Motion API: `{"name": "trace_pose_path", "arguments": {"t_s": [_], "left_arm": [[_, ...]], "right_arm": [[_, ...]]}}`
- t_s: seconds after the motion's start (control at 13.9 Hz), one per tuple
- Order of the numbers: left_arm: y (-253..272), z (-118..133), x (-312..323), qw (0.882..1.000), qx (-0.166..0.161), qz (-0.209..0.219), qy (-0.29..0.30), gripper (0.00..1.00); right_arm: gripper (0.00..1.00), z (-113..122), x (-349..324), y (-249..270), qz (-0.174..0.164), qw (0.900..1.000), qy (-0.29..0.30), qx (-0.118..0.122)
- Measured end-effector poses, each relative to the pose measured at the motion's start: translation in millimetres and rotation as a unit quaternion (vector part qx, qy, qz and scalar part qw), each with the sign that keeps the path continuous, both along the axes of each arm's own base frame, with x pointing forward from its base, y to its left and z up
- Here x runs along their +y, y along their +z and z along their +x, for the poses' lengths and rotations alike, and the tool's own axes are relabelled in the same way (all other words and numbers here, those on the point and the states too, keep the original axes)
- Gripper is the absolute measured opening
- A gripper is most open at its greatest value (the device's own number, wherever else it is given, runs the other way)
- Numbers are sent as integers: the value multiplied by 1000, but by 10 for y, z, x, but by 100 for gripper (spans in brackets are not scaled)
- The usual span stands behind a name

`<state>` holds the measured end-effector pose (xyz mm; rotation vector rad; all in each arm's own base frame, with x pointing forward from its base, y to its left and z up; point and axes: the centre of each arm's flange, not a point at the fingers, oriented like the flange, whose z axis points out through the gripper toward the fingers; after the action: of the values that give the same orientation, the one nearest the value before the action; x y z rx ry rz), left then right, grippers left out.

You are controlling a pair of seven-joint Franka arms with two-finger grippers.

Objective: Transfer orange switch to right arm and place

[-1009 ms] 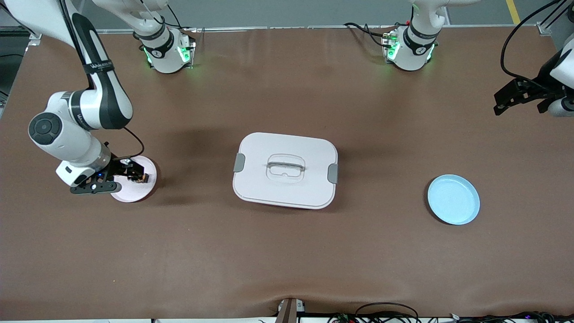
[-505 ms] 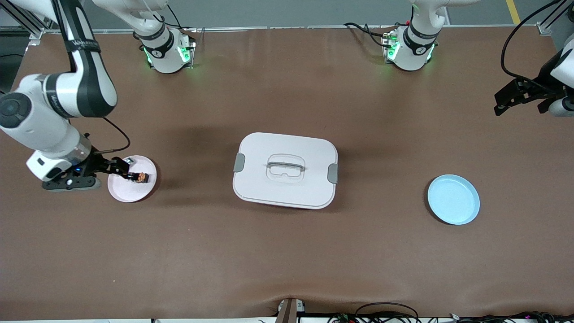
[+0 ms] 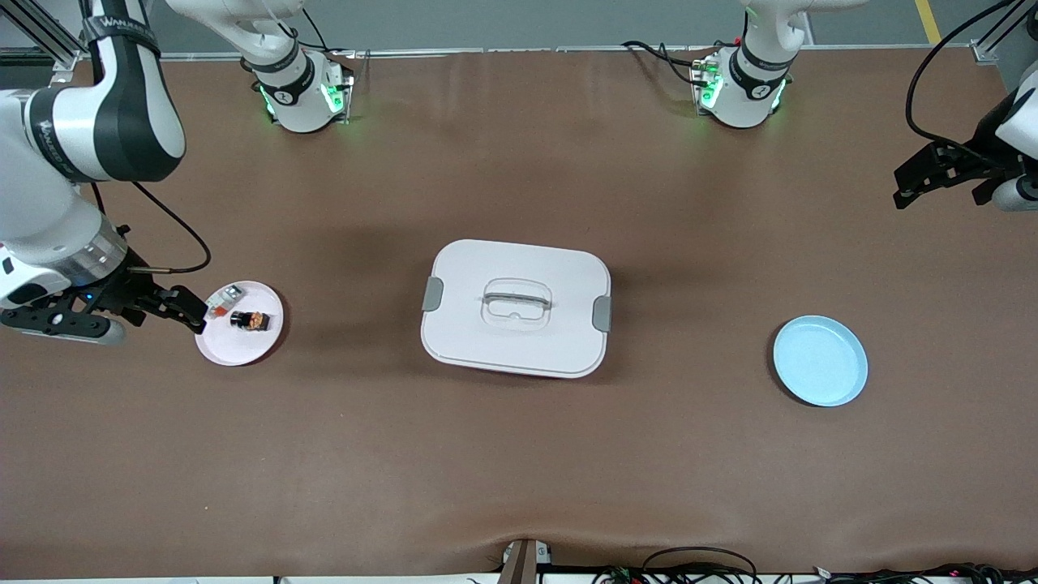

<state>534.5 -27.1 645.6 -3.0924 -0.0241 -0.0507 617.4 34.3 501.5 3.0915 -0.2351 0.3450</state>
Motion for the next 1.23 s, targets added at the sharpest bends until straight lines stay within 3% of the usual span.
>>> {"name": "trace_pose_path", "arguments": {"t_s": [0.14,0.29,0.65,0.86,1.23], "left_arm": [[1,0,-1,1000,0,0,0,100],[3,0,-1,1000,0,0,0,100],[105,0,-1,1000,-11,-1,0,100],[151,-1,-1,1000,-16,-1,0,100],[122,-9,-58,1000,-11,-1,-5,100]], "right_arm": [[100,23,57,145,24,1000,-8,-6],[100,19,58,343,33,999,-12,5],[100,14,-31,738,35,999,-20,8],[100,-20,-89,738,34,999,-25,24],[100,-184,-93,992,33,999,-25,32]]}}
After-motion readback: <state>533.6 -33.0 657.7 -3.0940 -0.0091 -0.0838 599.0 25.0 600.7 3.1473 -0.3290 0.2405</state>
